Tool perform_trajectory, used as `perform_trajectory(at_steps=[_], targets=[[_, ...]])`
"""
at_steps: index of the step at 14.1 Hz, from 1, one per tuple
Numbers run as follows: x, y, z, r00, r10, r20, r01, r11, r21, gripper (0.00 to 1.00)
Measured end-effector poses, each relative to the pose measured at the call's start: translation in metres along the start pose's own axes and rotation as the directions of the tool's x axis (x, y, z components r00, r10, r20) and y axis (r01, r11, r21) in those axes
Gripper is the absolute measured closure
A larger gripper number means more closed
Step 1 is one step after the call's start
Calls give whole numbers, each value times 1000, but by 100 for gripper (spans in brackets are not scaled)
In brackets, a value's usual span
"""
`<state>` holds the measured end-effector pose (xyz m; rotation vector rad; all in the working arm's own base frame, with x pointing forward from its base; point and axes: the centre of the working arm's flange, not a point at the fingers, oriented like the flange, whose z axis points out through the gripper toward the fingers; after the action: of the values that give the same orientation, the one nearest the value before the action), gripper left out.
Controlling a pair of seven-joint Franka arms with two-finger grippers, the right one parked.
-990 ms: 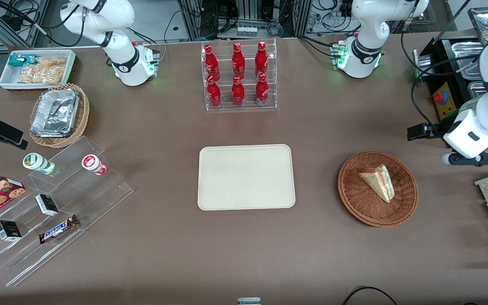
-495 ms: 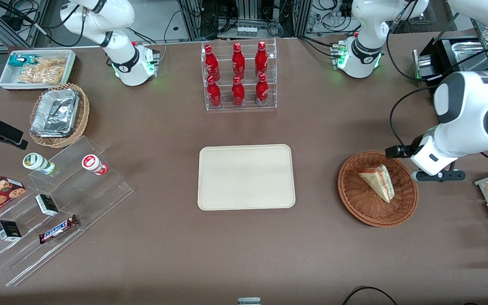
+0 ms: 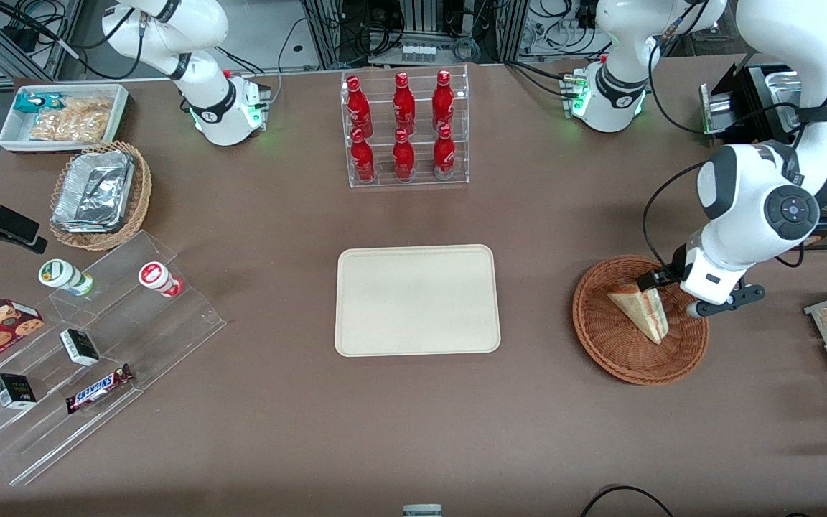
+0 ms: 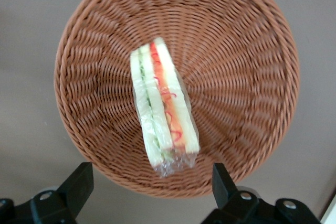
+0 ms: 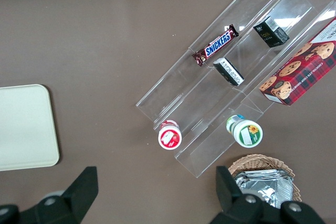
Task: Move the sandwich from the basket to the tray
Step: 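Lower the left gripper and close it on the wrapped sandwich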
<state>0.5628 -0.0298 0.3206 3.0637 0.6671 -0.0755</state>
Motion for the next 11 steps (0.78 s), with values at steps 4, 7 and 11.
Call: perform_trajectory(at_steps=[4,7,11], targets=[[6,3,26,967,-253,-23,252,967,-27,0],[5,2,47,959,-282,0,282,959,-9,0],[6,3,75,957,-288,15,288,958,-1,0]])
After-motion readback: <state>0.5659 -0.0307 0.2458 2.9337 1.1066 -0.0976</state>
